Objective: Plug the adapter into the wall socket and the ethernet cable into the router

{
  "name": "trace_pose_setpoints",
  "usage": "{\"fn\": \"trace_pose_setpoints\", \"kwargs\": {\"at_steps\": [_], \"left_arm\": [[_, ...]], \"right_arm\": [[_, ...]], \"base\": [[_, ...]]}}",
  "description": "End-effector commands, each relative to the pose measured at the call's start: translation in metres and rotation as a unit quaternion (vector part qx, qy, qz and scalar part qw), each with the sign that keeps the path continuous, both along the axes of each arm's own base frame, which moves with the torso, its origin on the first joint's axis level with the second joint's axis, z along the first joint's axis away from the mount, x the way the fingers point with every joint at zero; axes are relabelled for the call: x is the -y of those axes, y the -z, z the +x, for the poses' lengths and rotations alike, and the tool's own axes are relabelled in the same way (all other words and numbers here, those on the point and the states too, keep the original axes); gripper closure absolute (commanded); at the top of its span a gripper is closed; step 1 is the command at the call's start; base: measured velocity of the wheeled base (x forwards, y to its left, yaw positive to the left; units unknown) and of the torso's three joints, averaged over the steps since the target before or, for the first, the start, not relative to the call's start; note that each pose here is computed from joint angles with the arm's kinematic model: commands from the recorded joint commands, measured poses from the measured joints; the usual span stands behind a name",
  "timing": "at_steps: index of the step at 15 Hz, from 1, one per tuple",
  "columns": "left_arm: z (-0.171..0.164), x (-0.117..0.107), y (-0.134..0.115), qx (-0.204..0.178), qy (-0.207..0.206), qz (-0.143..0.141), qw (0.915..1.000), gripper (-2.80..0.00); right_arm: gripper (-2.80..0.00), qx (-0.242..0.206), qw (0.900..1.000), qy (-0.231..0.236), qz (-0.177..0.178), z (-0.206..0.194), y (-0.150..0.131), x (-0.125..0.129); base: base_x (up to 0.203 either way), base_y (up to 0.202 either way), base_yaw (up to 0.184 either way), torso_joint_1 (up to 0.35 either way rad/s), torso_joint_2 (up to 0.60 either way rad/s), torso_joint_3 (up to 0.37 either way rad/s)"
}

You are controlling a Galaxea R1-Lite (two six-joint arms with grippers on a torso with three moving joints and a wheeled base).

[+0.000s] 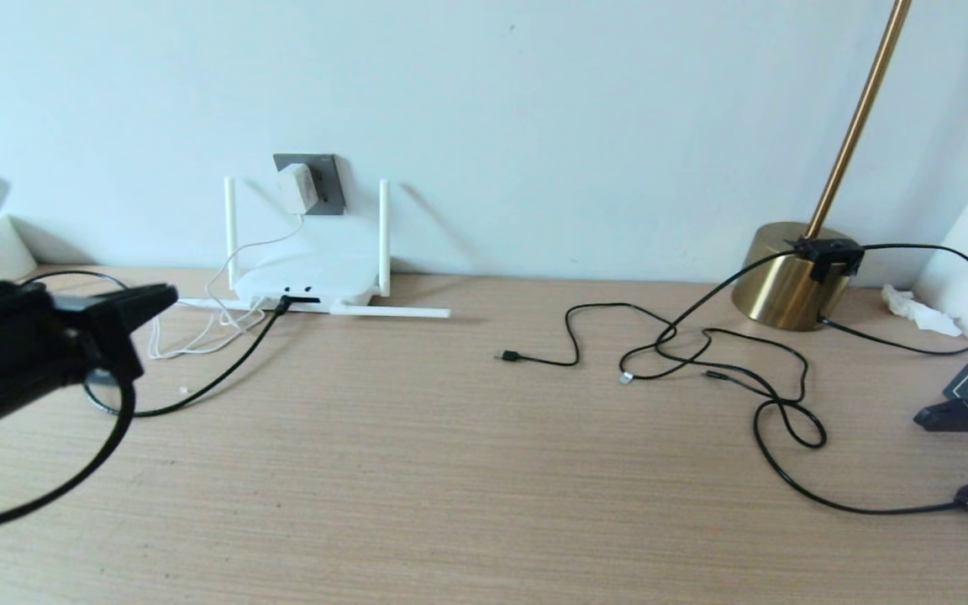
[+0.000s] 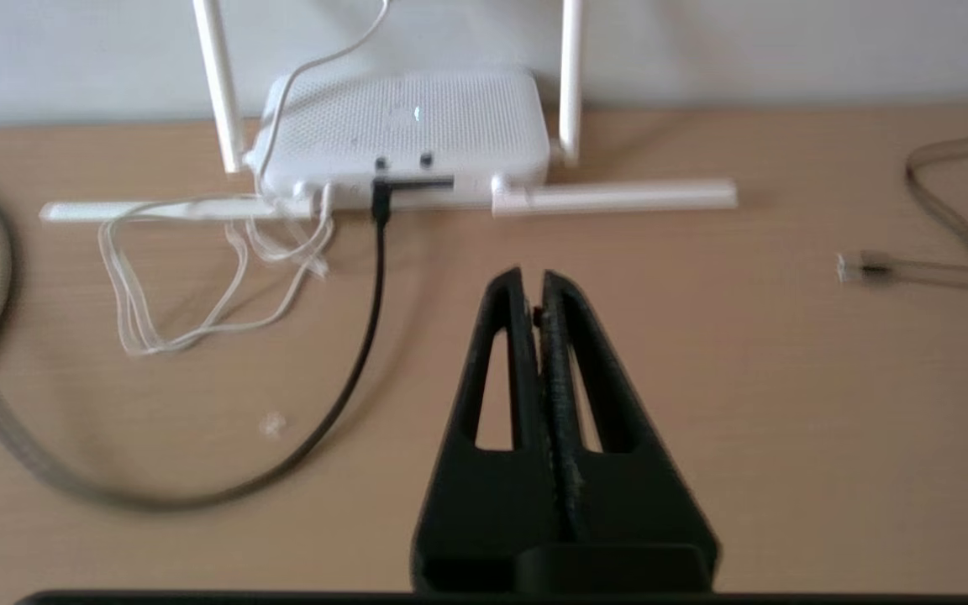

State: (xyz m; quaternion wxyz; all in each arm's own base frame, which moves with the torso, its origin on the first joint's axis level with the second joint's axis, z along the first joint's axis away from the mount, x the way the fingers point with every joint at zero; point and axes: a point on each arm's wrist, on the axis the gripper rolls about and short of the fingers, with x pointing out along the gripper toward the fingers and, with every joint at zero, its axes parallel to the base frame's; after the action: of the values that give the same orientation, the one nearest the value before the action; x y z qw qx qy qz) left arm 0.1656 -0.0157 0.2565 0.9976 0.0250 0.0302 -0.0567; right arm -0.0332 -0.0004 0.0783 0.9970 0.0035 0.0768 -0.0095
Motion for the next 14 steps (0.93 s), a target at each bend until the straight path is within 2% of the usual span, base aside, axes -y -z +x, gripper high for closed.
{"fn": "trace_pose_setpoints", "kwargs": {"at_steps": [1, 4, 5, 7, 8, 10, 11, 14], "left_arm": [[-0.091, -0.009, 0.027, 0.044, -0.010, -0.003, 0.9990, 0.00], [-0.151, -0.014, 0.112, -0.010, 0.007, 0.004, 0.9999, 0.00], [-0.161, -0.015, 0.130, -0.025, 0.010, 0.003, 0.9996, 0.00], [-0.167, -0.016, 0.169, -0.096, 0.005, 0.005, 0.9953, 0.00], [-0.168, -0.016, 0.173, -0.107, -0.008, 0.001, 0.9942, 0.00], [-0.170, -0.016, 0.175, -0.106, -0.068, 0.005, 0.9920, 0.00], [-0.172, -0.015, 0.176, -0.095, -0.078, 0.011, 0.9924, 0.00], [-0.188, -0.015, 0.180, 0.010, -0.046, 0.028, 0.9985, 0.00]], "right_arm": [[0.00, -0.001, 1.000, 0.000, 0.000, 0.000, 0.000, 0.000], [0.00, -0.001, 1.000, -0.002, -0.002, 0.000, 0.000, 0.000], [0.00, -0.001, 1.000, -0.002, -0.003, 0.000, 0.000, 0.000], [0.00, -0.001, 1.000, -0.001, -0.002, 0.000, 0.000, 0.000], [0.00, -0.001, 1.000, 0.000, 0.002, 0.000, 0.000, 0.000], [0.00, -0.001, 1.000, 0.002, 0.005, 0.000, 0.000, 0.000], [0.00, -0.001, 1.000, 0.002, 0.005, 0.000, 0.000, 0.000], [0.00, -0.001, 1.000, -0.001, -0.001, 0.000, 0.000, 0.000]], "base": [[0.000, 0.000, 0.000, 0.000, 0.00, 0.000], [0.000, 0.000, 0.000, 0.000, 0.00, 0.000], [0.000, 0.000, 0.000, 0.000, 0.00, 0.000], [0.000, 0.000, 0.000, 0.000, 0.00, 0.000], [0.000, 0.000, 0.000, 0.000, 0.00, 0.000], [0.000, 0.000, 0.000, 0.000, 0.00, 0.000], [0.000, 0.000, 0.000, 0.000, 0.00, 0.000], [0.000, 0.000, 0.000, 0.000, 0.00, 0.000]]}}
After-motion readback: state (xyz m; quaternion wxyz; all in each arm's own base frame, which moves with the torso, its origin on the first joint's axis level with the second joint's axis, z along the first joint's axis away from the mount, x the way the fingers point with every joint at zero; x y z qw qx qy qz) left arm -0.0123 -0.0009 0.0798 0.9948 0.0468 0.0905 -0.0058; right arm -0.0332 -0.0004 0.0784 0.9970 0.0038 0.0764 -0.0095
